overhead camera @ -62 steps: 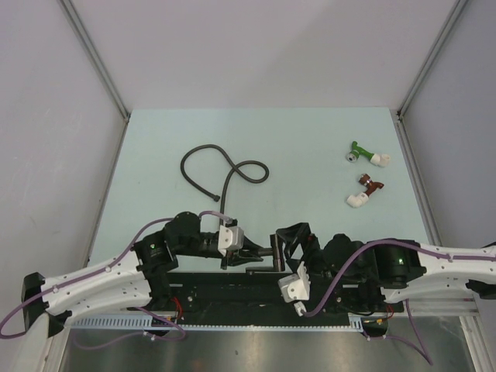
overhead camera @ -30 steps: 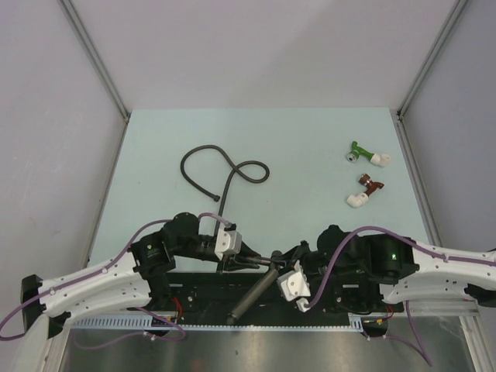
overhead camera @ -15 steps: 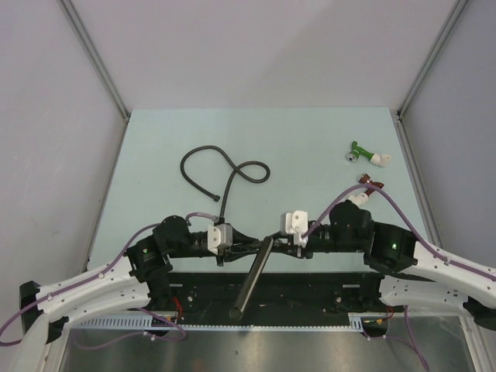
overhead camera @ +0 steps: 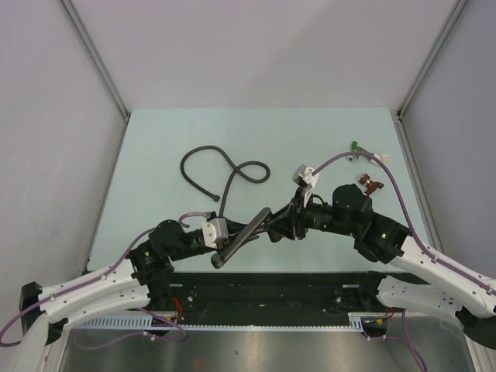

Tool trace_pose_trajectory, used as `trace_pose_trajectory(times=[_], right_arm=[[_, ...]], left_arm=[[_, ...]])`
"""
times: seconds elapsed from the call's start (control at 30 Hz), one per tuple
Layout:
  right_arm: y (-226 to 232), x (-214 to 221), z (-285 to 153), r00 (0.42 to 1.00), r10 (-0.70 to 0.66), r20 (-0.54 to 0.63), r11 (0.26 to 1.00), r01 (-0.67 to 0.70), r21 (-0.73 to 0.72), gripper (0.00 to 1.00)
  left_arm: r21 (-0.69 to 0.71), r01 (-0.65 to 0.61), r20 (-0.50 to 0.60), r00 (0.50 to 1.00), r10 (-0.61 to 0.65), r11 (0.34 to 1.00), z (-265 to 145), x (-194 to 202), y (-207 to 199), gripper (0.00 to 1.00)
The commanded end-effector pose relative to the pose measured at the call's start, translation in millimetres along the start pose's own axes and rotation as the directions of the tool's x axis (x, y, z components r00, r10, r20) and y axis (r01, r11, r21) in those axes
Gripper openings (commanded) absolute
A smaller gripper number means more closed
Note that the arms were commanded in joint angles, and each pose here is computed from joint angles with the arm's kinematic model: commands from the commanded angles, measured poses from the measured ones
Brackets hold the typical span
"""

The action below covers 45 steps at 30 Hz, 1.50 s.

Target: Install the water faucets

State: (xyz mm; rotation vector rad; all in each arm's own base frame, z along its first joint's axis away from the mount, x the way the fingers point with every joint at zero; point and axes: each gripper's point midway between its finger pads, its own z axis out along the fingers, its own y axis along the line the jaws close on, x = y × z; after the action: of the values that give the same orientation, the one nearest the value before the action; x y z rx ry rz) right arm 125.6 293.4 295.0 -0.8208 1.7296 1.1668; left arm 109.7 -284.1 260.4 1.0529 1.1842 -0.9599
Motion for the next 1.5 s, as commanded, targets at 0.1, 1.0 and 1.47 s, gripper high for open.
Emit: trace_pose_trajectory(times=[0.1, 1.0, 1.47], right_arm=[[-8.4, -18.4, 2.8, 0.957, 0.272, 0.101, 0.962, -0.274, 0.011, 0.0], [-5.8, -29.8, -16.4, 0.872, -0.469, 0.142, 0.88, 0.448, 0.155, 0.76], [-24.9, -0.6, -19.7, 0.872, -0.489, 0.029, 0.809, 0.441, 0.389, 0.81]], left_arm=[[-0.1, -0.037, 0.207, 0.977, 0.057, 0.994, -2.7, -53.9, 17.1, 0.0], [-0.212, 0.169, 0.08, 0.985, -0.156, 0.962, 25.8, -25.9, 41.9, 0.0], [-0.304, 0.205, 0.09, 0.978, -0.187, 0.93, 18.7, -20.5, 58.8, 0.0]])
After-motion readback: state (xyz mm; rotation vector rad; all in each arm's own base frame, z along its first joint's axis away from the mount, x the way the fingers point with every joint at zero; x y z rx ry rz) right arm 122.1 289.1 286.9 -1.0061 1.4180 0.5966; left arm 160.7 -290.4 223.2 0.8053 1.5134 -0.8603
